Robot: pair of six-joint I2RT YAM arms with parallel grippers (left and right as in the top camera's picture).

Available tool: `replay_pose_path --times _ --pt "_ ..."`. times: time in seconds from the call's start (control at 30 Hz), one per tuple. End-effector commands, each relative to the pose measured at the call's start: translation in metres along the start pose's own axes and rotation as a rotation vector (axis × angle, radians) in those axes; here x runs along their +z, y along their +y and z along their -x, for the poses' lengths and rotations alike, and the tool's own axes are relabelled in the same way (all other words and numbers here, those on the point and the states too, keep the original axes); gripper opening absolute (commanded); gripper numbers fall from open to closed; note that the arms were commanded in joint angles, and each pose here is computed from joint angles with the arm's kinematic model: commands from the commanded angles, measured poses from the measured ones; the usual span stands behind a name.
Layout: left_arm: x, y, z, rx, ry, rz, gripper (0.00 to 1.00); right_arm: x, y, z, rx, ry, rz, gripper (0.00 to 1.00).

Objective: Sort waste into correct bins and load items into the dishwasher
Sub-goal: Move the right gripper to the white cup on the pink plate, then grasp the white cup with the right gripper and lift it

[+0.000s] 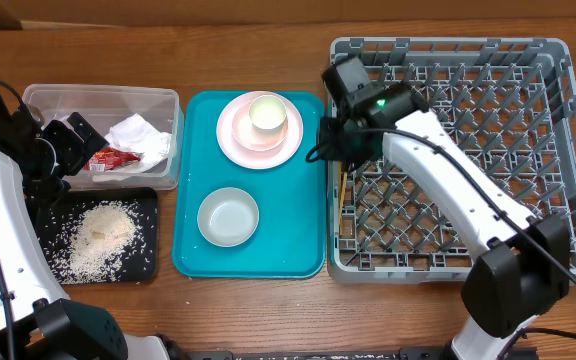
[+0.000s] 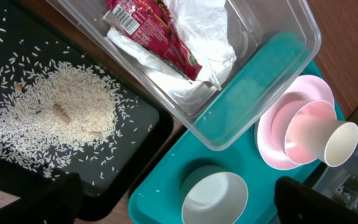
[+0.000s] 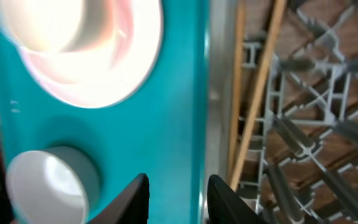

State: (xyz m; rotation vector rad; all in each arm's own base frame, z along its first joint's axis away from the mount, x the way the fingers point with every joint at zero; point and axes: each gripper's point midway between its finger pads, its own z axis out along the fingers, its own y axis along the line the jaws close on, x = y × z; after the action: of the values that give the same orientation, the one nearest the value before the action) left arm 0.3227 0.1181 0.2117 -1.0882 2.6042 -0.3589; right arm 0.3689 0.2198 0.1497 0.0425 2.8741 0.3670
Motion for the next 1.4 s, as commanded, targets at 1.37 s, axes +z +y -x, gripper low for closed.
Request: replay_pose_path --times 1.37 --pt "-0.008 -0.002 0.006 -0.005 -0.033 -0.007 1.0 0.09 0.131 0.074 -0.635 -0.25 0.123 0.32"
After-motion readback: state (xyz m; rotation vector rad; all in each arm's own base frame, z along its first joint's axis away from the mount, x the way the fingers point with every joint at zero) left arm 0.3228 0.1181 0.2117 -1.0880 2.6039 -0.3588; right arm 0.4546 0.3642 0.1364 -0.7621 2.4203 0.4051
